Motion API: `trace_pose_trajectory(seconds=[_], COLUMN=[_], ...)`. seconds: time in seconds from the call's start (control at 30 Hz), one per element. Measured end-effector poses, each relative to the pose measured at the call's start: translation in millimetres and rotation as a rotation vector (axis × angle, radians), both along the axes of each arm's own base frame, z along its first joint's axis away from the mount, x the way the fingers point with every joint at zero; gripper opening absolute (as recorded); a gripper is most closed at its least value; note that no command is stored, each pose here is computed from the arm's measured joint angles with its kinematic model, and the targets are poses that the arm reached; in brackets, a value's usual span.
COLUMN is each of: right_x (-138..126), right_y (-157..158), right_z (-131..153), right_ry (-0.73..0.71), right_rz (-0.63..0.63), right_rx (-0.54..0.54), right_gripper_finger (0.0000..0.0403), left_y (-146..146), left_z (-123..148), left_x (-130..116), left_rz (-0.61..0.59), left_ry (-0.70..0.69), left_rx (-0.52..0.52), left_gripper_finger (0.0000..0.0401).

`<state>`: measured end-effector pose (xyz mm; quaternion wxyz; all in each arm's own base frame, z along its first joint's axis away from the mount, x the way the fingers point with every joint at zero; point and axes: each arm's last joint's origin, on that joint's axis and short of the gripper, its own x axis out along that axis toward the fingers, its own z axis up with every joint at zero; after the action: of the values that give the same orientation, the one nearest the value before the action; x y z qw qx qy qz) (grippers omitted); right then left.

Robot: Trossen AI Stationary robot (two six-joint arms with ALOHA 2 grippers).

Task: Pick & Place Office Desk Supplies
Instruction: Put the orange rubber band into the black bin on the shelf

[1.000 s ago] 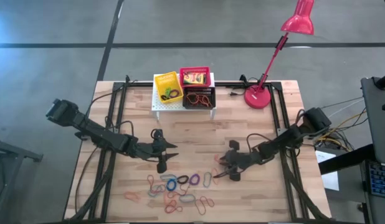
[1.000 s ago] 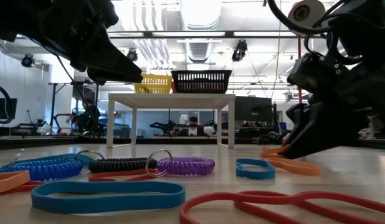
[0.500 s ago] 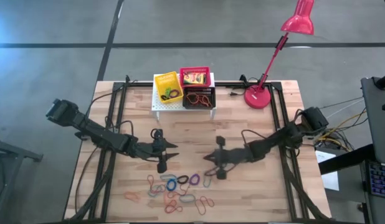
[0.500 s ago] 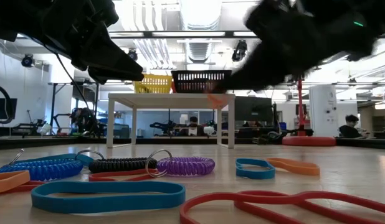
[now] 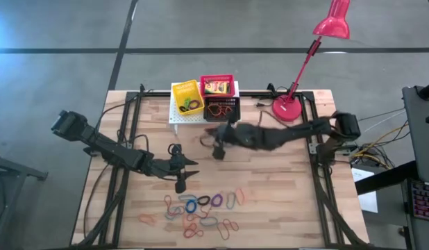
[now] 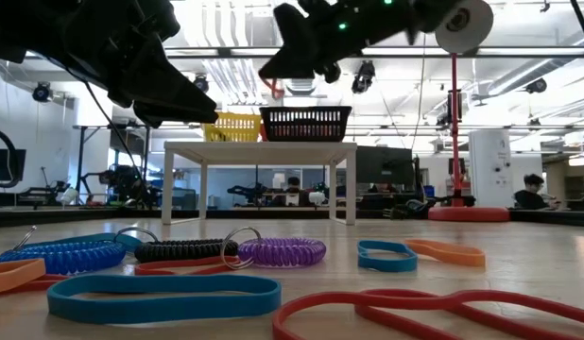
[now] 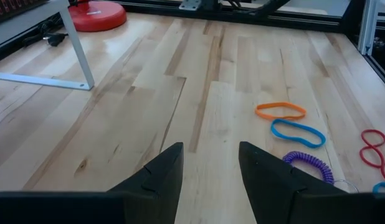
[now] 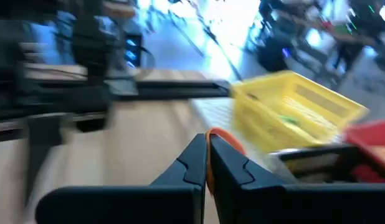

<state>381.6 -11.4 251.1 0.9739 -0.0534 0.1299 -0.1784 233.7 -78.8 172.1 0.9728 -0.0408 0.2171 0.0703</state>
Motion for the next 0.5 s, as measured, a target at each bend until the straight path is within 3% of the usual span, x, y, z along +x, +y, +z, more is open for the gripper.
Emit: trace_pose_trajectory(seconds=[0.17,0.5], right_x=[5.4,2.6], right_y=[-31.4,-59.0], right_z=[25.3,58.2], right_ry=[0.099,0.221], right_rz=[-0.083,-0.154], right_rx=[0.009,0.027], right_gripper_finger=[0.0009,0.0008], left_y=[0.0,0.0], left_z=[0.0,0.0], left_x=[0.0,0.0], left_rz=[0.000,0.000], left_ry=[0.000,0.000], left_rx=[0.000,0.000], left_gripper_finger=[0.0163,0.0163])
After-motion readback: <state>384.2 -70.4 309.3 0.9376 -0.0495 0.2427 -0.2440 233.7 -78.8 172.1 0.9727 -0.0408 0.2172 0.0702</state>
